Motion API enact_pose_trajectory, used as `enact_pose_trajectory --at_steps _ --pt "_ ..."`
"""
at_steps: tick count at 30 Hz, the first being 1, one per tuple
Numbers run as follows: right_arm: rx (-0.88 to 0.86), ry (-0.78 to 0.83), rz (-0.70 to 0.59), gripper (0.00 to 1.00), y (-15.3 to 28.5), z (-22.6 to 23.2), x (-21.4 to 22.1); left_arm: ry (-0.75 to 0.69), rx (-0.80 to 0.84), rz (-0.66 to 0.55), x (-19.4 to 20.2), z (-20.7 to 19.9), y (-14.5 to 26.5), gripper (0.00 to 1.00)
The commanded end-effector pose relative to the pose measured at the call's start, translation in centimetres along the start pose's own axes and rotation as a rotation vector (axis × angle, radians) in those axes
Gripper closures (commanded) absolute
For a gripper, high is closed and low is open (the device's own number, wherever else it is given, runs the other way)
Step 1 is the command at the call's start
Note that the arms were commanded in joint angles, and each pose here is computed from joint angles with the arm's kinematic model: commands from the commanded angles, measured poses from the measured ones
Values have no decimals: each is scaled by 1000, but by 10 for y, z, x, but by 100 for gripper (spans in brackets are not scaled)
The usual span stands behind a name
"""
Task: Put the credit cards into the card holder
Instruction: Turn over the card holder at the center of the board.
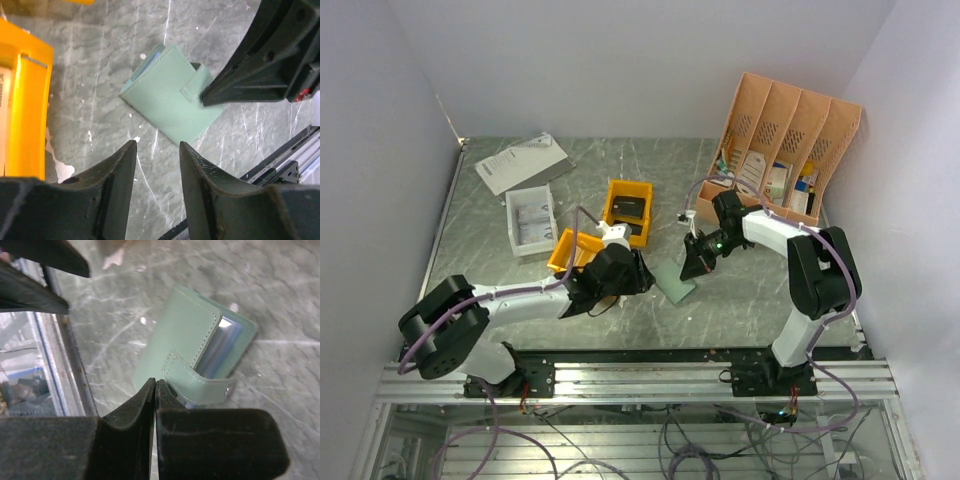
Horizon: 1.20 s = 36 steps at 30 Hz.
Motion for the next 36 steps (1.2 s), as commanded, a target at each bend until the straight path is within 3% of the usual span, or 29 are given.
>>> enact_pose_trajectory --at_steps 1,10,16,28,36 --pt "95 -67 105 98 -5 -22 23 111 150 -5 -2 -28 9 46" --pt "166 -130 204 98 -7 -37 45 176 108 80 30 -15 -11 28" --pt "171 -154 227 98 -9 -39 52 214 88 110 48 0 -31 28" --pt "166 -196 237 98 -9 -42 59 353 114 42 59 16 -51 28" --pt "153 -228 228 99 -7 -44 64 341 76 24 63 17 -66 28"
Point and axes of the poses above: each gripper's point midway between its finger pads, its own y axis back along the fingers, its own z axis along the line the jaws close on, x = y × z, the point moved 3 cm from there along y, back along the fingers, and after that the axes turned 14 degrees about y, right-handed, at the moved point
